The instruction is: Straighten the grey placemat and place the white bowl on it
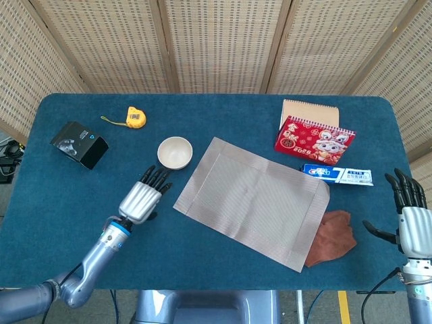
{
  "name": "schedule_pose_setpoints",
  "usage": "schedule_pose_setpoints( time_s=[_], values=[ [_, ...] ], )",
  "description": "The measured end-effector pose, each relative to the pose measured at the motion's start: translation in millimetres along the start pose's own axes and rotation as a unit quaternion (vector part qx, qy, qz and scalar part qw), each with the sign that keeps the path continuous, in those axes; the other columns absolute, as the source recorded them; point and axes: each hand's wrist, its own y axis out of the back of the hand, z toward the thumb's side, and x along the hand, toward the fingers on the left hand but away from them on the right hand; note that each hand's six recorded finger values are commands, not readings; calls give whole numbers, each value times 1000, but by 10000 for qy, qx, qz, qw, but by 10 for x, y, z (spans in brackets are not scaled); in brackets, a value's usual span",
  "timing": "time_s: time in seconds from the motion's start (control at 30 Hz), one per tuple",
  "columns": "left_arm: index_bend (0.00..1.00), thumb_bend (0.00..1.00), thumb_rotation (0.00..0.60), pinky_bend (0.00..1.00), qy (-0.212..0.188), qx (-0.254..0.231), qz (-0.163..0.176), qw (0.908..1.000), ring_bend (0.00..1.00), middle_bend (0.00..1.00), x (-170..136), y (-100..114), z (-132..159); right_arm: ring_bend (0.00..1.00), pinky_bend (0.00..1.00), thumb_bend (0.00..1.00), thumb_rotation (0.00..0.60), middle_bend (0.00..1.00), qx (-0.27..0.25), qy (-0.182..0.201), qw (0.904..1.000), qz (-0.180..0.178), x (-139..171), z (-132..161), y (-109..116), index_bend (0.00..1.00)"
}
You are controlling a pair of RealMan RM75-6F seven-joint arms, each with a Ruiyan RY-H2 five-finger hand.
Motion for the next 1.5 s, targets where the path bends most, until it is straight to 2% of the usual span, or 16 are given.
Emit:
schedule_pose_setpoints(
  time_s=[0.37, 0.67, 0.73, 0.87, 0.97, 1.13, 1.4, 1.5],
  values=[
    [223, 112, 600, 0, -81, 342, -93, 9993, 0, 0, 407, -240, 372, 0, 0, 106, 600, 0, -69, -51, 10000, -40, -29, -41, 37, 107],
    [223, 117, 600, 0, -165, 521, -235, 9982, 0, 0, 510, -340, 505, 0, 0, 99, 600, 0, -243, -106, 9996, -131, -53, -69, 103, 107],
    [233, 163, 600, 0, -154, 545, -235, 9981, 0, 0, 522, -356, 515, 0, 0, 94, 600, 0, -284, -94, 9995, -130, -55, -64, 107, 108],
    [262, 387, 600, 0, -127, 601, -158, 9980, 0, 0, 549, -375, 563, 0, 0, 94, 600, 0, -335, -59, 9993, -124, -58, -48, 102, 108],
    [280, 466, 600, 0, -121, 669, -51, 9977, 0, 0, 565, -373, 598, 0, 0, 94, 600, 0, -332, -50, 9994, -104, -56, -44, 89, 108],
    [345, 474, 600, 0, -66, 632, 44, 9980, 0, 0, 589, -397, 638, 0, 0, 97, 600, 0, -365, -51, 9993, -91, -56, -39, 84, 108],
    [603, 473, 600, 0, -30, 506, 140, 9986, 0, 0, 552, -430, 647, 0, 0, 98, 600, 0, -419, -34, 9991, -82, -45, -24, 91, 108],
    [637, 473, 600, 0, 5, 476, 206, 9987, 0, 0, 518, -420, 622, 0, 0, 98, 600, 0, -425, -32, 9991, -62, -38, -18, 83, 108]
  ],
)
